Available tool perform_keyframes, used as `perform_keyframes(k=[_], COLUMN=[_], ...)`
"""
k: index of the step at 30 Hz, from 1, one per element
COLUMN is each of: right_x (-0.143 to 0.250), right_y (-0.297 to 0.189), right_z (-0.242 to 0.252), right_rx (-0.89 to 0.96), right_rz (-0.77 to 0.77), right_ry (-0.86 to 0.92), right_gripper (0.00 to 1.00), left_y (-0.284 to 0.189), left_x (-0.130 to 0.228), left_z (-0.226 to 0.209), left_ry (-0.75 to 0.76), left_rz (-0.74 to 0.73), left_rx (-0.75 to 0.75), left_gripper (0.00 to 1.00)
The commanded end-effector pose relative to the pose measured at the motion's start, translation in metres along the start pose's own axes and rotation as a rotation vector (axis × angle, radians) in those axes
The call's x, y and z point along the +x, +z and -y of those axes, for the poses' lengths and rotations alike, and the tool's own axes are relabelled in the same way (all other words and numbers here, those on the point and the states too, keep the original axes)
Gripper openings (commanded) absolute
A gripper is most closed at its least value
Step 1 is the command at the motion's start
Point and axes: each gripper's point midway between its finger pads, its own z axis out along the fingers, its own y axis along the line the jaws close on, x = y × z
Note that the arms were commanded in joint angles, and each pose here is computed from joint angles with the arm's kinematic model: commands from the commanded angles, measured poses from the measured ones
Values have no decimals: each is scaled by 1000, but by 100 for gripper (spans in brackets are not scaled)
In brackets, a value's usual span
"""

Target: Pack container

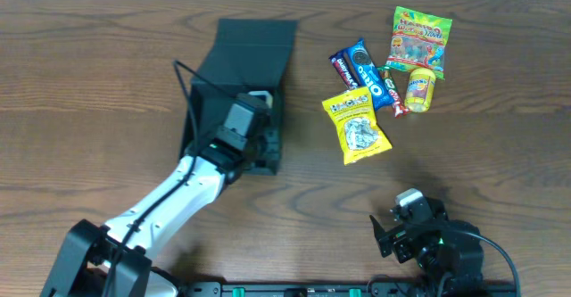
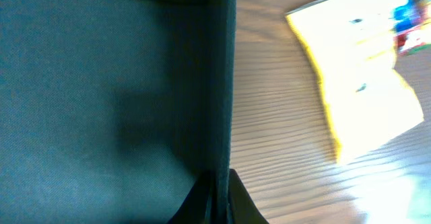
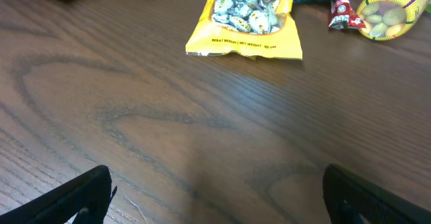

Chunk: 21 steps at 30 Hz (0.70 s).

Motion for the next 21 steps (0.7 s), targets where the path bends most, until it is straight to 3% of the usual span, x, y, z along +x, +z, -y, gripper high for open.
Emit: perform_keyframes(k=[1,15,16,17,18,21], right_x=[0,0,0,0,0,0], right_y=[0,0,0,0,0,0], right_z=[1,1,1,1,1,1], right_rx=[5,5,5,5,5,5], right_rz=[4,4,4,4,4,4], right_ry=[-11,-11,-11,-11,-11,-11], right_gripper=[99,99,99,99,99,99], left_y=[-1,58,58,57,57,54], left_x=[-22,-12,-13,-13,-14,-13], left_z=[27,71,71,72,72,79], left_ry=[-99,-104,-104,-103,-103,-80], left_rz=[65,-49,-49,-48,-48,-61], left_rx=[19,28,29,30,32,63], left_gripper=[5,6,11,48,73,71])
